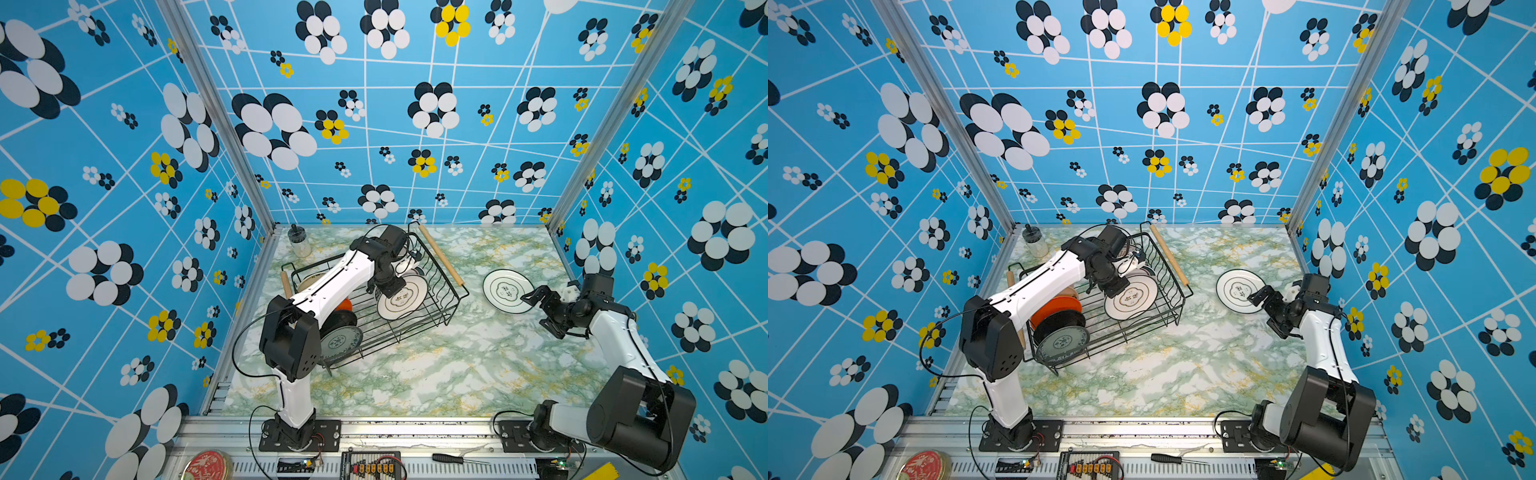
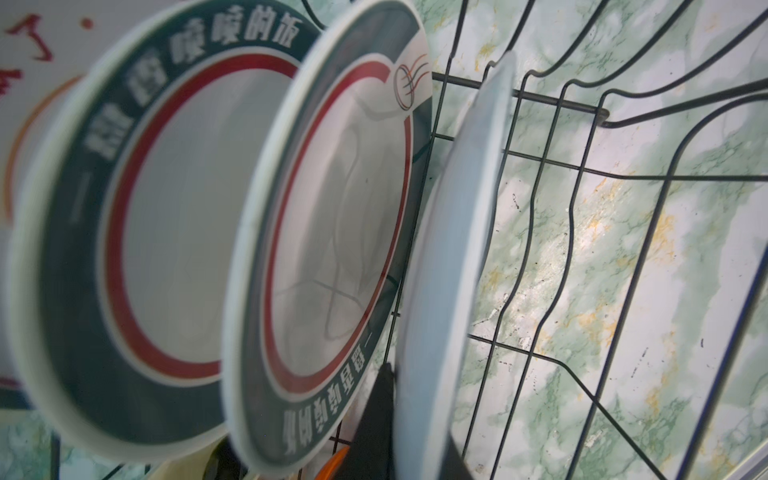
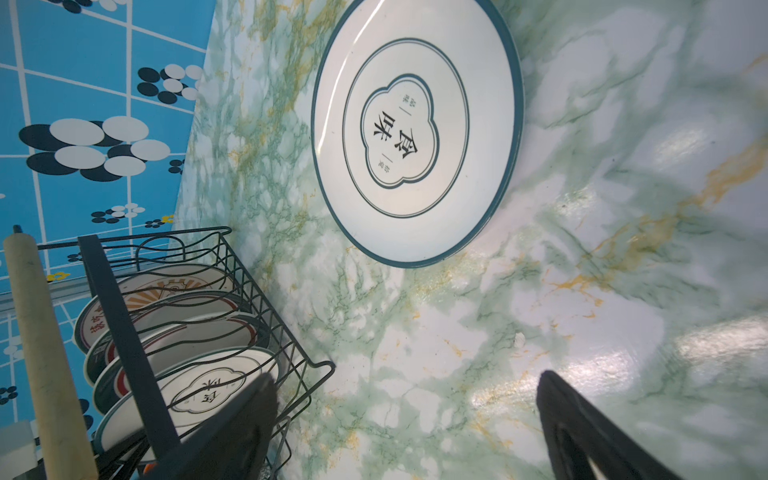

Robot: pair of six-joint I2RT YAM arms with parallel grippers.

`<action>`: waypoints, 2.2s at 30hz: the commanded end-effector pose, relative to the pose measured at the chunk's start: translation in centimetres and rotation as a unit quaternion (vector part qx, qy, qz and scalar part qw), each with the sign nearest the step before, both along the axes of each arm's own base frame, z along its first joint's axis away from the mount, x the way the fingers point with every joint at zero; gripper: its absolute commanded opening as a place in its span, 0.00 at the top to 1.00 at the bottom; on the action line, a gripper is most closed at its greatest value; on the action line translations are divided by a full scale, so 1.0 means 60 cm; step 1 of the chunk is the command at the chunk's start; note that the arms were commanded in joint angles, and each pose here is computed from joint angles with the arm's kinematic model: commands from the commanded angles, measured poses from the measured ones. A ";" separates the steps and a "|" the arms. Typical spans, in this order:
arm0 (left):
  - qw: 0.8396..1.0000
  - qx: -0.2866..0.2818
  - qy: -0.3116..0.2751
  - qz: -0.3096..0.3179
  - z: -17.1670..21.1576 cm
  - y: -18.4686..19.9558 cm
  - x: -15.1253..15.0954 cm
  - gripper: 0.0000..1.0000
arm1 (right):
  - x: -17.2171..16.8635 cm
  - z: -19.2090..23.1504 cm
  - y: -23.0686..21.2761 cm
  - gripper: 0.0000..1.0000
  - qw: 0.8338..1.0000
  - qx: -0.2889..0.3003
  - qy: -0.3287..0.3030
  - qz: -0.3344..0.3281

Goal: Unload the plates from the dish rack
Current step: 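Lower the left gripper onto the next white green-rimmed plate and grasp it, then lift the white plate from the rack with the left gripper while the right approaches, then grasp the white plate's rim with the right gripper while the left holds it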

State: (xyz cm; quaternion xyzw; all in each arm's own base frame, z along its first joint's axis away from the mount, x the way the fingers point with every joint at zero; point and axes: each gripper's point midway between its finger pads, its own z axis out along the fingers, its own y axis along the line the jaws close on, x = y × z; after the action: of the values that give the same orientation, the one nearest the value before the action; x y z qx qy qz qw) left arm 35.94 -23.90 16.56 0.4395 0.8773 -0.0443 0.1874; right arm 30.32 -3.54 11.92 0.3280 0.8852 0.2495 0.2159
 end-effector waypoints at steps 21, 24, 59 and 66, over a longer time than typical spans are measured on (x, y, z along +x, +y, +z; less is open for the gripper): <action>0.970 -0.184 -0.120 0.109 0.271 -0.017 -0.011 1.00 | -0.014 0.043 0.022 0.01 0.999 0.016 -0.044 0.009; 0.956 -0.219 -0.114 0.160 0.293 -0.008 -0.019 1.00 | -0.014 0.070 0.031 0.01 0.997 0.025 -0.073 0.010; 0.720 -0.588 0.140 0.342 0.300 -0.047 -0.122 1.00 | -0.031 0.323 0.433 0.30 0.918 0.214 -0.248 0.224; 0.705 -0.599 0.178 0.336 0.281 -0.067 -0.119 1.00 | -0.012 0.340 0.461 0.39 0.904 0.243 -0.264 0.232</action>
State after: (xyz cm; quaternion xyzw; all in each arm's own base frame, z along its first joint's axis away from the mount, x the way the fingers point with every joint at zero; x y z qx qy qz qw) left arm 28.81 -26.84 31.58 -0.1196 0.8005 -0.5289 0.2553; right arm 28.93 23.55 28.84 0.0941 0.7912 0.5472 0.2562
